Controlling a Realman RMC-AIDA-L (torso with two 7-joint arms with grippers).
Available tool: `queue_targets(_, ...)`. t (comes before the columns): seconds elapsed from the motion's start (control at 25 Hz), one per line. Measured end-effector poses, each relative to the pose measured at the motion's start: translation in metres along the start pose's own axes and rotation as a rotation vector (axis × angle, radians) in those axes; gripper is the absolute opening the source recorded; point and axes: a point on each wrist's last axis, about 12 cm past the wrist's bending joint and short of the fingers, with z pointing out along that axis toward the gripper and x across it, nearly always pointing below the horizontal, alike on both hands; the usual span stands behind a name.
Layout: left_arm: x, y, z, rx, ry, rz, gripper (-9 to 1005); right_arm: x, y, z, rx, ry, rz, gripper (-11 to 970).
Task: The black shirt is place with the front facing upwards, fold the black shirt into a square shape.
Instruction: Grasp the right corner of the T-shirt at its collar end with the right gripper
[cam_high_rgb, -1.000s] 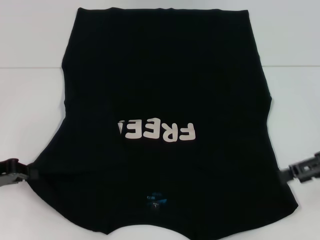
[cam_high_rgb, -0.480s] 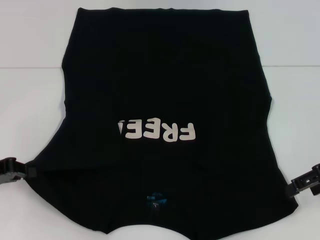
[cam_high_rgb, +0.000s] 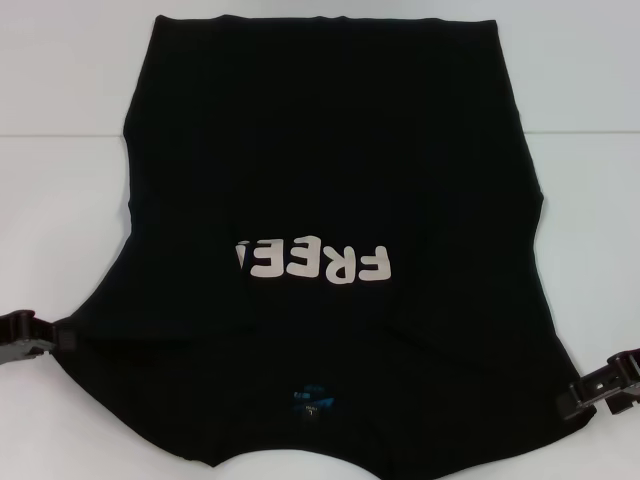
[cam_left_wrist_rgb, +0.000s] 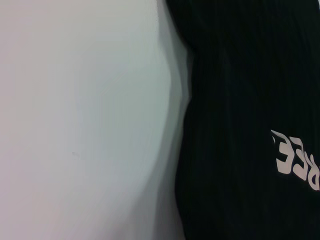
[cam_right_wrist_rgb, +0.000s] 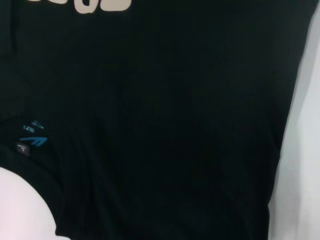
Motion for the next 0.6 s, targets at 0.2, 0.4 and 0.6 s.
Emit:
queue_targets(0.2,0.0,0.0,0.001,-0.002,-0.003,0.0,24,0.0,0.0,0.01,-0.005,-0.008,0.008,896)
queue_targets(0.4,0.0,0.0,0.001,-0.002,-0.003,-0.003,24,0.0,0.003,0.017,-0.01,-0.01,0.005,896)
queue_targets(0.6,0.0,0.0,0.001,-0.002,-0.004,-0.003,24,-0.001,0.004,0.021,0.0,-0.005,-0.002,895)
